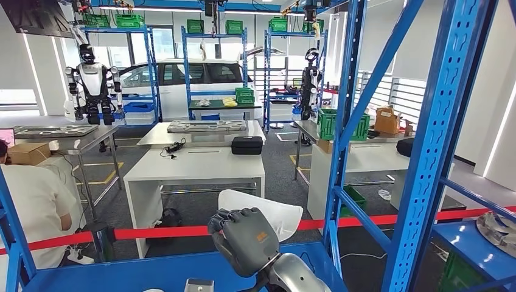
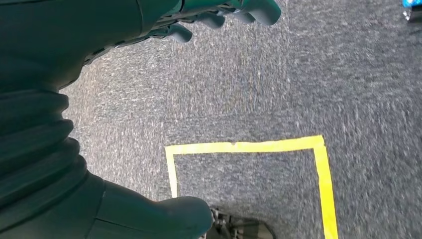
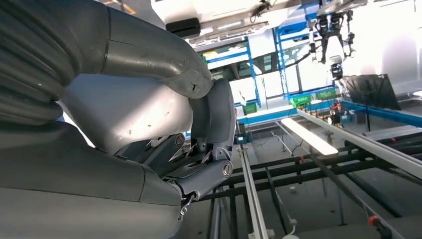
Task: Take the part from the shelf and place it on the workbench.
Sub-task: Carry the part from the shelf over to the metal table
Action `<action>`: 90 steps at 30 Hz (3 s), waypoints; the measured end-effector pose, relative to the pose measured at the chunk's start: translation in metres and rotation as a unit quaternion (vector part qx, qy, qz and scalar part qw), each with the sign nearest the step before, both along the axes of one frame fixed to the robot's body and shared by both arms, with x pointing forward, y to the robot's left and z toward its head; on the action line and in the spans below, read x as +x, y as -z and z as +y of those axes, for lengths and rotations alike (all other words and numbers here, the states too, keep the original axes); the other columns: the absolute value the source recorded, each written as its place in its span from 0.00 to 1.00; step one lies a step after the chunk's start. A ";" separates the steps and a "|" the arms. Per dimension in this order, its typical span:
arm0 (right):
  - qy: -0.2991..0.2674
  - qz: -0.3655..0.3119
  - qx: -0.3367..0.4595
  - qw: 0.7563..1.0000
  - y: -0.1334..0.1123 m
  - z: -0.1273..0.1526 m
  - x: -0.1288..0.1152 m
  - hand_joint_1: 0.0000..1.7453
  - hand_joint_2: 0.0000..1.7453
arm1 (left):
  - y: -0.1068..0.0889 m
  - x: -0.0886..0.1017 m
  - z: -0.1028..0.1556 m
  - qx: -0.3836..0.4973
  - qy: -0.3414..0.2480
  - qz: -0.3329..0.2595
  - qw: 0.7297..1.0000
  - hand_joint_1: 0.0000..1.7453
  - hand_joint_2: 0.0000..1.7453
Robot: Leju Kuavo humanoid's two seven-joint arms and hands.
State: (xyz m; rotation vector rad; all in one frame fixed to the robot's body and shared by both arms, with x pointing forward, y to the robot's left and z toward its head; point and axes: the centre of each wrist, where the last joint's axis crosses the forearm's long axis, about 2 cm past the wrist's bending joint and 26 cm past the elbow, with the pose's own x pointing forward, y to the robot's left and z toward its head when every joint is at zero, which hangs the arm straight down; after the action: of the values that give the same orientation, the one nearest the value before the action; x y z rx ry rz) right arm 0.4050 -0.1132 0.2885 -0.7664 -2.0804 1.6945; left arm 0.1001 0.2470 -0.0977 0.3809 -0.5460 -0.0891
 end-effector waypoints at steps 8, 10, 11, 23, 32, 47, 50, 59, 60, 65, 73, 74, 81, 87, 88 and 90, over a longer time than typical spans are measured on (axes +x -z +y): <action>0.029 0.015 -0.007 0.999 0.021 -0.028 0.003 1.00 1.00 | 0.000 0.001 -0.002 -0.004 0.009 -0.001 1.000 0.00 1.00; 0.033 0.013 -0.005 0.999 0.022 -0.031 0.003 1.00 1.00 | 0.000 0.001 -0.002 -0.005 0.010 -0.001 1.000 0.00 1.00; 0.034 0.012 -0.004 0.999 0.021 -0.033 0.004 1.00 1.00 | 0.000 0.001 -0.003 -0.005 0.010 -0.001 1.000 0.00 1.00; 0.044 0.008 -0.004 0.999 0.022 -0.043 0.006 1.00 1.00 | 0.000 0.001 0.002 -0.001 0.011 -0.003 1.000 0.00 1.00; 0.047 0.006 -0.005 0.999 0.021 -0.047 0.007 1.00 1.00 | 0.000 0.003 0.003 0.000 0.011 -0.005 1.000 0.00 1.00; 0.051 0.000 -0.004 0.999 0.021 -0.051 0.008 1.00 1.00 | -0.002 0.007 0.000 -0.003 0.011 -0.010 1.000 0.00 1.00; 0.053 0.001 -0.003 0.999 0.023 -0.051 0.007 1.00 1.00 | -0.002 0.008 0.001 -0.002 0.011 -0.010 1.000 0.00 1.00; 0.052 0.006 -0.001 0.999 0.029 -0.050 0.004 1.00 1.00 | -0.001 0.008 0.005 0.003 0.010 -0.011 1.000 0.00 1.00; 0.052 0.006 -0.001 0.999 0.029 -0.049 0.004 1.00 1.00 | -0.001 0.008 0.005 0.003 0.010 -0.011 1.000 0.00 1.00; 0.054 0.004 -0.002 0.999 0.029 -0.050 0.004 1.00 1.00 | -0.001 0.008 0.005 0.004 0.010 -0.012 1.000 0.00 1.00; 0.059 -0.001 -0.004 0.998 0.026 -0.050 0.005 1.00 1.00 | -0.002 0.008 0.004 0.003 0.011 -0.012 1.000 0.00 1.00; 0.060 -0.002 -0.003 0.998 0.025 -0.050 0.006 1.00 1.00 | -0.002 0.008 0.003 0.002 0.011 -0.012 1.000 0.00 1.00; 0.055 -0.001 -0.003 0.998 0.024 -0.048 0.005 1.00 1.00 | -0.001 0.008 0.004 0.003 0.011 -0.013 1.000 0.00 1.00; 0.054 0.002 -0.002 0.999 0.025 -0.047 0.005 1.00 1.00 | -0.002 0.008 0.004 0.003 0.011 -0.014 1.000 0.00 1.00; 0.054 0.001 -0.002 0.999 0.025 -0.047 0.005 1.00 1.00 | -0.002 0.009 0.004 0.003 0.011 -0.014 1.000 0.00 1.00; 0.054 0.001 -0.001 0.999 0.024 -0.047 0.005 1.00 1.00 | -0.002 0.009 0.004 0.003 0.012 -0.015 1.000 0.00 1.00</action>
State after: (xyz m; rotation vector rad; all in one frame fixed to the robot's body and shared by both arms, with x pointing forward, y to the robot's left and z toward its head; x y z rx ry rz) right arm 0.4099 -0.1602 0.2642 -0.8601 -1.9984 1.6394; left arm 0.1087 0.2509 -0.0961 0.3821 -0.5794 -0.1075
